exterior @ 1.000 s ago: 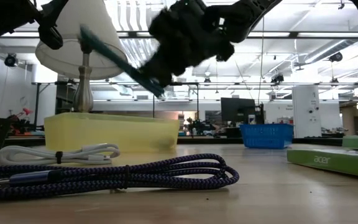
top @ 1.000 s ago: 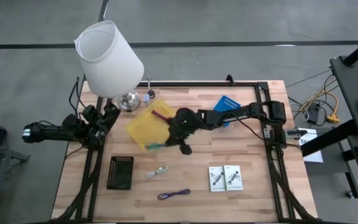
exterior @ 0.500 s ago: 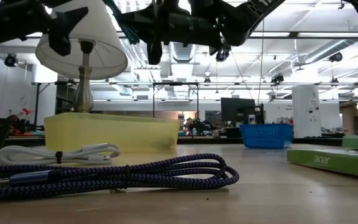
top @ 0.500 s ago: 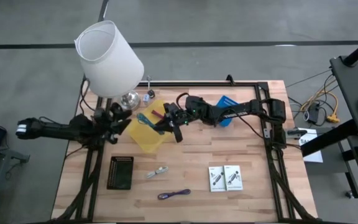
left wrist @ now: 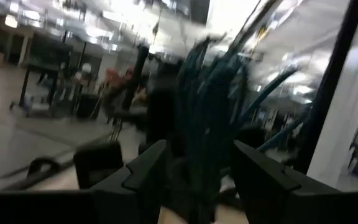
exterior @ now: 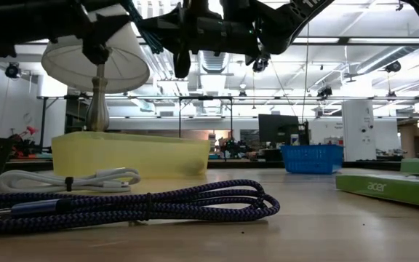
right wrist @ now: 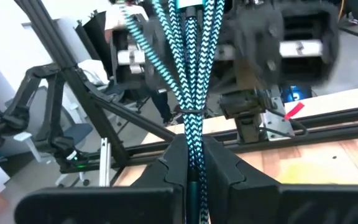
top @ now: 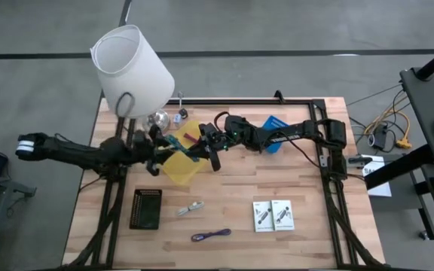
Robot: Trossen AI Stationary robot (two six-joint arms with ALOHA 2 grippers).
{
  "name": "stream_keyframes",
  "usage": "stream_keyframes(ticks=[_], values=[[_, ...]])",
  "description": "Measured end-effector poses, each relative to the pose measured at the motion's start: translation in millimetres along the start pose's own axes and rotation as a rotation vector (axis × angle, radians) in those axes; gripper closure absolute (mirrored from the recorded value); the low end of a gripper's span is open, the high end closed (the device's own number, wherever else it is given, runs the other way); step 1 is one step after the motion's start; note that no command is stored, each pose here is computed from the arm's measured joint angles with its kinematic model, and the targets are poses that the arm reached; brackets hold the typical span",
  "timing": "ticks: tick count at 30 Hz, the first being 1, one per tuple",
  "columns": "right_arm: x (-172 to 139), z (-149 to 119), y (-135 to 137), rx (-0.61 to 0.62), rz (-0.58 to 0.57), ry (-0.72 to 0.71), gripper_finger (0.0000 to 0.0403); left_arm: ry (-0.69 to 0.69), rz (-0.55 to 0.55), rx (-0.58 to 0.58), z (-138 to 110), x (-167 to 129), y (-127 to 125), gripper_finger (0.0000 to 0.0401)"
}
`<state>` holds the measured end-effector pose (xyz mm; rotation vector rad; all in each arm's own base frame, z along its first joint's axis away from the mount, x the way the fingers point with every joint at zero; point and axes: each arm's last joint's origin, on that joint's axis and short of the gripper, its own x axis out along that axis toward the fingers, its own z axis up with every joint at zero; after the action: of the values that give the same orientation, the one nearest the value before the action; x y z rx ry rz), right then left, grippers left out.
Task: Pick and place items into bin
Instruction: Put the light blue charger cable into the yellow bin
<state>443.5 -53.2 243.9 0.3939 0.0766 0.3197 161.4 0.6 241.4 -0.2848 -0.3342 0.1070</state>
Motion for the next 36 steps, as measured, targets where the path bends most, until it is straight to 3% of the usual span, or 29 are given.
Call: stream_keyframes(ticks=[15, 19, 26, 36], values=[[0, 0, 0, 0.005, -0.004, 0.001, 0.0387, -0.04, -0.01, -0.007, -8, 16, -1, 0.0245], [0, 0, 0, 0.005, -0.004, 0.001, 0.0387, -0.043, -0.003, -0.008, -9, 17, 0, 0.0279], [0, 0, -1, 0.005, -0.008, -0.001, 0.0377, -0.052, -0.007, -0.006, -7, 16, -1, 0.0382], [-1, -12, -3, 0.082, 0.002, 0.146, 0.0332, -0.047, 0.024, -0.034, -8, 15, 0, 0.0396]])
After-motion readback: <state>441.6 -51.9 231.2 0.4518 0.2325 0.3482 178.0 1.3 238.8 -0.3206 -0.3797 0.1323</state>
